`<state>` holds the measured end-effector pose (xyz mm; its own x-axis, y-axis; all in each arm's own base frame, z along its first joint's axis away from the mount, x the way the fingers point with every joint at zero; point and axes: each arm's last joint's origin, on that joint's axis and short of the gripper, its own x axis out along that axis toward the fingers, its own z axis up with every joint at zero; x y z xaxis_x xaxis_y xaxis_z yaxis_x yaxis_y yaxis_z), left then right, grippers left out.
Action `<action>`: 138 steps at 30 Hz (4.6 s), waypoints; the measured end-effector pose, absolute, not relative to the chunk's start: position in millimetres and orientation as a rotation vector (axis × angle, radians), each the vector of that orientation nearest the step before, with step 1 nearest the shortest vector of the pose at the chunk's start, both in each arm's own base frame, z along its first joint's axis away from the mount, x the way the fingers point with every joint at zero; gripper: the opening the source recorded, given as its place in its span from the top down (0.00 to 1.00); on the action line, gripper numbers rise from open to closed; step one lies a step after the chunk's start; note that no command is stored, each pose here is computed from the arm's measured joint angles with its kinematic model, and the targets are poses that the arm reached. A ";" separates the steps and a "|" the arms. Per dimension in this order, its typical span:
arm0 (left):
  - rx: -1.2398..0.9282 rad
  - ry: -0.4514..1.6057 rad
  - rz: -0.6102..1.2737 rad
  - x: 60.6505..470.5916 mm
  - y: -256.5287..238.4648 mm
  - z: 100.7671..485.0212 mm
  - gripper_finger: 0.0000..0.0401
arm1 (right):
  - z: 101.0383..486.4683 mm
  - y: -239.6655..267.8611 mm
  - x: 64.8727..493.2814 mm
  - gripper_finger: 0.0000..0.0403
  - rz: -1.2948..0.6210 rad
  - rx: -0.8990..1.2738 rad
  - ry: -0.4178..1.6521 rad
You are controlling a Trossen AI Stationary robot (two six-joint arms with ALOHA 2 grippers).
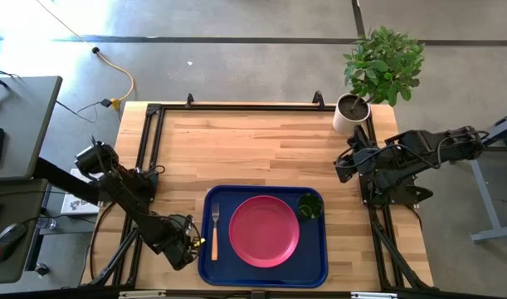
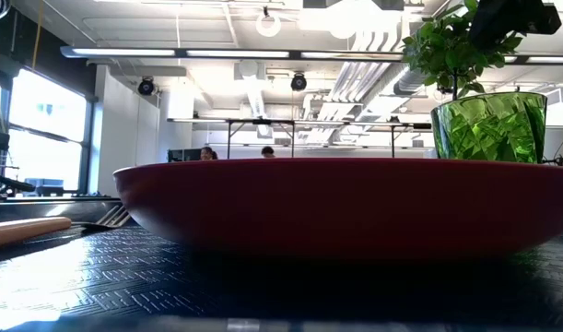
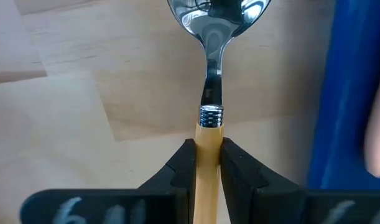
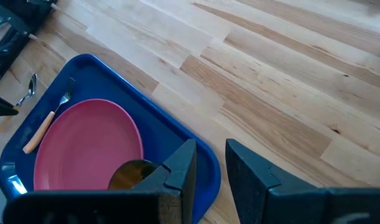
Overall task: Pick and place plate/cup/fork/spoon on tray
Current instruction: Put the yellow spoon on the blue tray to the left of the pink plate
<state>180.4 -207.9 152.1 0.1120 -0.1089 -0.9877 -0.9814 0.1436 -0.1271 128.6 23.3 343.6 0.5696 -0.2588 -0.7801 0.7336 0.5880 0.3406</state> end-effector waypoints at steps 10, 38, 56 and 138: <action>-1.260 1.175 0.894 186.4 -207.4 171.0 0.90 | 343.7 23.4 128.7 0.80 -0.645 0.721 0.747; -1.410 0.745 0.844 244.1 -187.7 218.0 0.90 | 343.7 23.4 128.6 0.80 -0.645 0.721 0.746; -1.444 0.683 0.598 259.8 -198.7 229.4 0.90 | 343.7 23.2 128.6 0.80 -0.663 0.751 0.733; -1.405 0.996 0.951 297.6 -173.1 140.2 0.79 | 343.4 23.3 128.4 0.80 -0.662 0.756 0.740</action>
